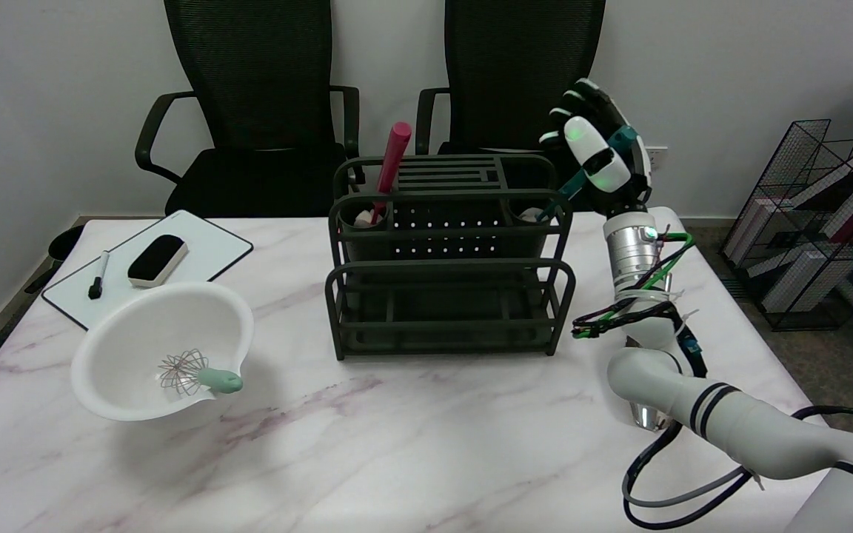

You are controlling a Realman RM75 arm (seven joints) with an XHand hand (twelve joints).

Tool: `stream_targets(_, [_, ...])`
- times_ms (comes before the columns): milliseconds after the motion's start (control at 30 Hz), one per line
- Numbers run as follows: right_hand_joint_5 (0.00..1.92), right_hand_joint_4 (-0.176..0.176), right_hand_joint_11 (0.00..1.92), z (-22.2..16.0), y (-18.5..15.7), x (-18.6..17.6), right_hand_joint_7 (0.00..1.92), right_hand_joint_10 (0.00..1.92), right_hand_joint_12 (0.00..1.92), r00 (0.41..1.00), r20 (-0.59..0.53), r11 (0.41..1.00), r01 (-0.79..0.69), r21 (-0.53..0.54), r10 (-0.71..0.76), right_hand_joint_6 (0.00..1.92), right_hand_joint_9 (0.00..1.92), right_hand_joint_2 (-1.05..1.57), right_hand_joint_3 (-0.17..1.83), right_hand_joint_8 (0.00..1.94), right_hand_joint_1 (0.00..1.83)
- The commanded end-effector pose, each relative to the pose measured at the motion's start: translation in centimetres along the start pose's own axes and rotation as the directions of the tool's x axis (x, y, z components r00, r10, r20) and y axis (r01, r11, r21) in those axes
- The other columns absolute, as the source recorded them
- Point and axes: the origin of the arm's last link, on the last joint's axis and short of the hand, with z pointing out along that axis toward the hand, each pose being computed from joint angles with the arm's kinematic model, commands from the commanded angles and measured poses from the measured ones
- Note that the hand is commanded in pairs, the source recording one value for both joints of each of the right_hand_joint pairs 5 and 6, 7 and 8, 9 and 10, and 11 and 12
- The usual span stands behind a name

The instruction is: Pick up the blue drink carton.

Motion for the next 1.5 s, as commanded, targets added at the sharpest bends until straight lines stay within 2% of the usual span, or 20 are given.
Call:
stream_targets(33, [0.88,0.0,1.04,-0.29,0.28,-0.2,1.22,0.98,1.04,1.0,0.007,1.0,-0.008,-0.015,0.008,0.88,0.98,0.26,0.87,1.22,1.09])
stream_targets(100, [1.0,0.0,1.04,-0.34,0.29,-0.15,1.38,1.12,1.04,1.0,0.004,1.0,-0.009,-0.015,0.009,1.0,1.12,0.32,0.87,1.38,1.09])
stream_targets(167, [1.08,0.0,1.04,-0.37,0.27,-0.09,1.45,1.19,1.04,1.0,0.001,1.0,-0.009,-0.012,0.009,1.08,1.19,0.36,0.87,1.45,1.06])
stream_targets(433, [1.18,0.0,1.06,-0.37,0.48,-0.07,1.57,1.37,1.06,1.0,-0.005,1.0,-0.01,-0.018,0.01,1.18,1.37,0.51,0.85,1.57,1.03])
stream_targets(500, [1.18,0.0,1.13,-0.32,0.45,-0.09,1.58,1.42,1.13,1.0,-0.005,1.0,-0.011,-0.017,0.011,1.18,1.42,0.52,0.84,1.58,1.03])
stream_targets(600, [1.19,0.0,1.38,-0.3,0.46,-0.06,1.59,1.52,1.38,1.0,-0.005,1.0,-0.01,-0.017,0.01,1.19,1.52,0.56,0.83,1.59,1.02])
stream_targets(800, [1.24,0.0,1.61,-0.37,0.54,-0.13,1.63,1.62,1.61,1.0,-0.002,1.0,-0.01,-0.02,0.01,1.24,1.62,0.65,0.81,1.63,1.01])
stream_targets(967, [1.43,0.0,1.63,-0.4,0.56,-0.12,1.76,1.69,1.63,1.0,-0.003,1.0,-0.009,-0.021,0.009,1.43,1.69,0.79,0.78,1.76,0.97])
stream_targets(1067, [1.83,0.0,1.64,-0.38,0.64,-0.2,1.86,1.75,1.64,1.0,-0.003,1.0,-0.01,-0.025,0.01,1.83,1.75,0.98,0.75,1.86,0.93])
stream_targets(1133, [1.91,0.0,1.64,-0.37,0.73,-0.26,1.88,1.77,1.64,1.0,-0.002,1.0,-0.01,-0.03,0.01,1.91,1.77,1.03,0.75,1.88,0.94])
stream_targets(1500, [1.92,0.0,1.68,-0.15,0.81,-0.58,1.92,1.83,1.68,1.0,0.001,0.999,-0.013,-0.035,0.013,1.92,1.83,1.1,0.72,1.92,0.97])
